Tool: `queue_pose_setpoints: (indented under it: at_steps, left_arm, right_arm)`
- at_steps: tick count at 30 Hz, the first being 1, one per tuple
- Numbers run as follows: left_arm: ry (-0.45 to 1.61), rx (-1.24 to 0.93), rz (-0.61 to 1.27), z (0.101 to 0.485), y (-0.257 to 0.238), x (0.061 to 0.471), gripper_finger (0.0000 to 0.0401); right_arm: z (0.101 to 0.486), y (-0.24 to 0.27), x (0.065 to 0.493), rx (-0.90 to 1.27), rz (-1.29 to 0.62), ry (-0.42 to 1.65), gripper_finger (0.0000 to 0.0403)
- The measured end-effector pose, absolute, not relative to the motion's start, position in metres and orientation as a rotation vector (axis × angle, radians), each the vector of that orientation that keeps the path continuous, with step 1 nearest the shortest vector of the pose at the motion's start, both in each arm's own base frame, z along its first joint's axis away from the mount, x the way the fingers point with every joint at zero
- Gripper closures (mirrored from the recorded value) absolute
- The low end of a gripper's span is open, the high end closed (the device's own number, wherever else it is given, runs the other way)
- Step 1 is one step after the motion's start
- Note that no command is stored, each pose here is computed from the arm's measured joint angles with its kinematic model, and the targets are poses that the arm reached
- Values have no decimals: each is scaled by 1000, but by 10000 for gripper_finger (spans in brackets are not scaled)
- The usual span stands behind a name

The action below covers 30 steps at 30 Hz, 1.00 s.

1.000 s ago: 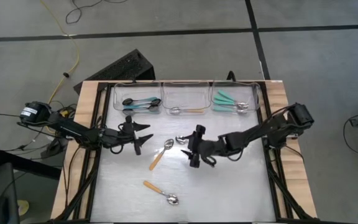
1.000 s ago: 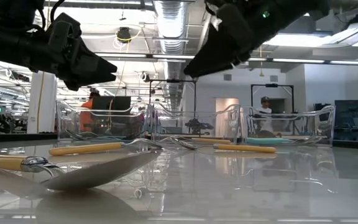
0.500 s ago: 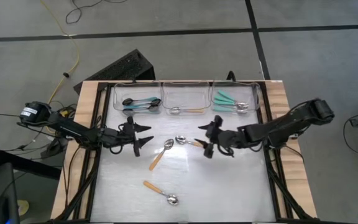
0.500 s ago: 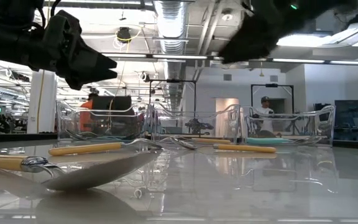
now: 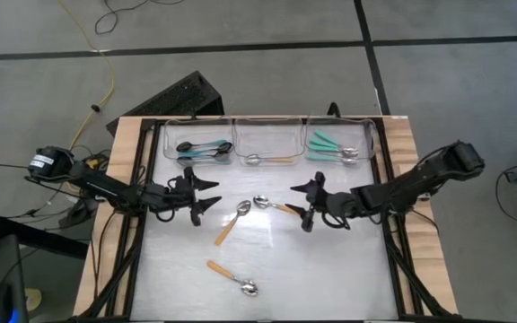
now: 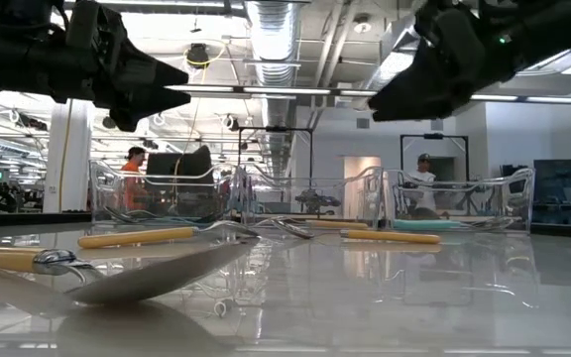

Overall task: Sort silverware by color (type)
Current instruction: Put the middle right yellow spoon into the top center transparent bin

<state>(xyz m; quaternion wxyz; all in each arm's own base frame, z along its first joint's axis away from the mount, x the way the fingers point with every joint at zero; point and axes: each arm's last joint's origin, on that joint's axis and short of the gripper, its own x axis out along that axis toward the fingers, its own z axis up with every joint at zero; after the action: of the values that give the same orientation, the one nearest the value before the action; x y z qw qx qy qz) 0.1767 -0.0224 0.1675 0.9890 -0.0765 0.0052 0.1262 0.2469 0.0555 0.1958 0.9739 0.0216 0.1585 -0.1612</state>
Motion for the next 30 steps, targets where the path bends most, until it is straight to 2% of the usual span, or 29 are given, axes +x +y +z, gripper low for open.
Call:
queue_pose_setpoints:
  at_steps: [7,13,22,30]
  left_arm:
    - [15,-133,249,167,-23,177,183]
    - [21,-129,228,167,-23,177,183]
    - [32,-122,216,166,-23,177,183]
    - [43,-122,212,165,-24,177,183]
  right_arm:
    - [179,57,269,-34,-314,251,107]
    - [178,58,274,35,-271,210,107]
    - [170,53,273,36,-276,294,107]
    - [134,43,285,40,-309,374,107]
